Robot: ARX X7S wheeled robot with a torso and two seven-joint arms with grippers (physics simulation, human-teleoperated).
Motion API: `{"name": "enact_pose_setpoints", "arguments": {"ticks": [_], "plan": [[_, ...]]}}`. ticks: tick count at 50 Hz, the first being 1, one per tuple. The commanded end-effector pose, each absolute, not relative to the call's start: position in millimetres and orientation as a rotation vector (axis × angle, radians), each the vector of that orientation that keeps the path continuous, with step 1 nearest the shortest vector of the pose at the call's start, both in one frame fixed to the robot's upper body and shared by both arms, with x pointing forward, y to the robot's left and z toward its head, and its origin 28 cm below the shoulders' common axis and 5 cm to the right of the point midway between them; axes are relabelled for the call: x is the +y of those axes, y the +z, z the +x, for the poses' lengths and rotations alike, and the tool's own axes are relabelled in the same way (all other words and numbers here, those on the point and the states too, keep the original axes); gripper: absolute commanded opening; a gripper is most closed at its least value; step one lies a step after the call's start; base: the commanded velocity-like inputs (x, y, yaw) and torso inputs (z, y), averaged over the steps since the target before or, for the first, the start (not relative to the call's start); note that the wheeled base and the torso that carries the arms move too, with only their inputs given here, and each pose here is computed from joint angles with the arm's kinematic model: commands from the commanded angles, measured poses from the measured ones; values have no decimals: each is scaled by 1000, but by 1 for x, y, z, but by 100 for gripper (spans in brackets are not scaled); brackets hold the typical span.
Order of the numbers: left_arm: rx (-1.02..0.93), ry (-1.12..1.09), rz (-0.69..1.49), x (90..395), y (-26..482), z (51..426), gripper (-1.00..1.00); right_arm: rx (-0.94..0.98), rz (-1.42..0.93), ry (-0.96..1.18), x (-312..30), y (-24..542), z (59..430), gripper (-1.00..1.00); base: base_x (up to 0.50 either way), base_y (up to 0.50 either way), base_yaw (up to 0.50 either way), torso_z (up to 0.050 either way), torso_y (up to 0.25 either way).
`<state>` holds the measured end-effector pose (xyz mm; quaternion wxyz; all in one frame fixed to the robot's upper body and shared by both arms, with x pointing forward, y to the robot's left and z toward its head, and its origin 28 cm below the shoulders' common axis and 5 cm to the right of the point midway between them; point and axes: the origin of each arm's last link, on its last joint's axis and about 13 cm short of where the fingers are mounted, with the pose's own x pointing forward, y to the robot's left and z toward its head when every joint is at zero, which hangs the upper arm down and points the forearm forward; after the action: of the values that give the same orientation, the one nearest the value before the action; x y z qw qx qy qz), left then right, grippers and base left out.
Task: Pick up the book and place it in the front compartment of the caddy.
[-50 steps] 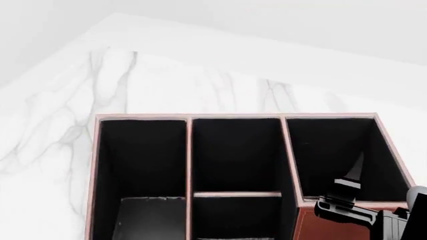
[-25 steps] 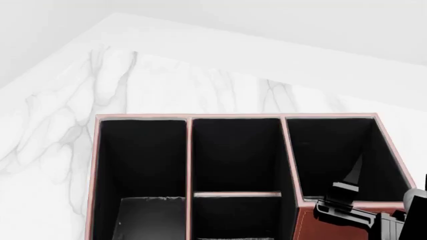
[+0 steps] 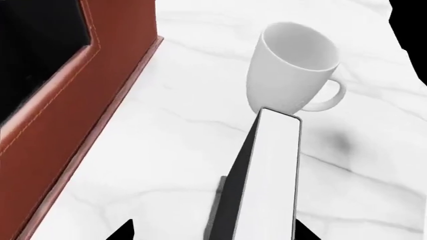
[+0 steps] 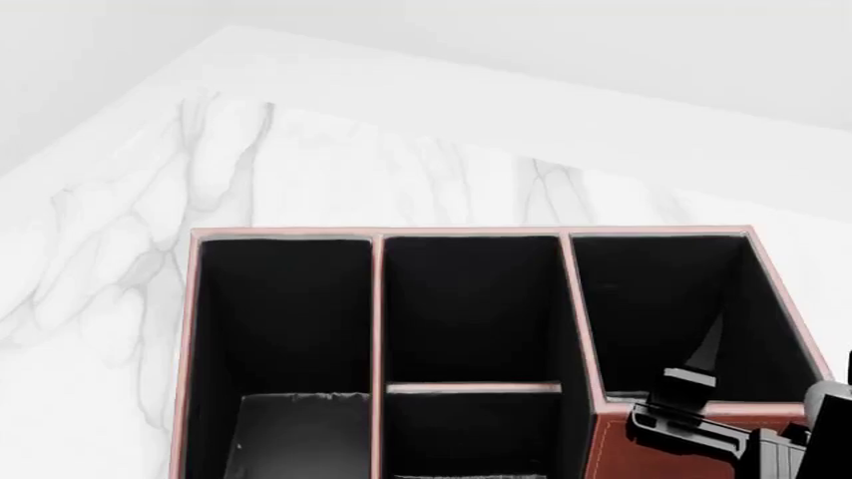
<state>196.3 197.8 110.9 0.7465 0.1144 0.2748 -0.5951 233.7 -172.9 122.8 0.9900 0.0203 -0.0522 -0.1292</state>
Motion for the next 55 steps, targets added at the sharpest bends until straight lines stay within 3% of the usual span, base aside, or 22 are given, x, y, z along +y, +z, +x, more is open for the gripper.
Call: {"name": "enact_pose_setpoints", "arguments": {"ticks": [1,20,21,35,55], "plan": [[627,-1312,322,196,102,203,100,-105,43,-262,-173,122,233,100,0,0,0,0,0],[632,-1293,296,192,84,209,100,-100,40,-262,-173,120,234,100,0,0,0,0,0],[629,-1292,290,193,84,209,-100,-99,39,-263,-173,119,234,100,0,0,0,0,0],[570,-1258,265,199,93,212,-100,-99,38,-258,-173,119,234,100,0,0,0,0,0],[353,-1210,291,207,157,220,-100,-94,36,-249,-171,118,234,100,0,0,0,0,0]]}}
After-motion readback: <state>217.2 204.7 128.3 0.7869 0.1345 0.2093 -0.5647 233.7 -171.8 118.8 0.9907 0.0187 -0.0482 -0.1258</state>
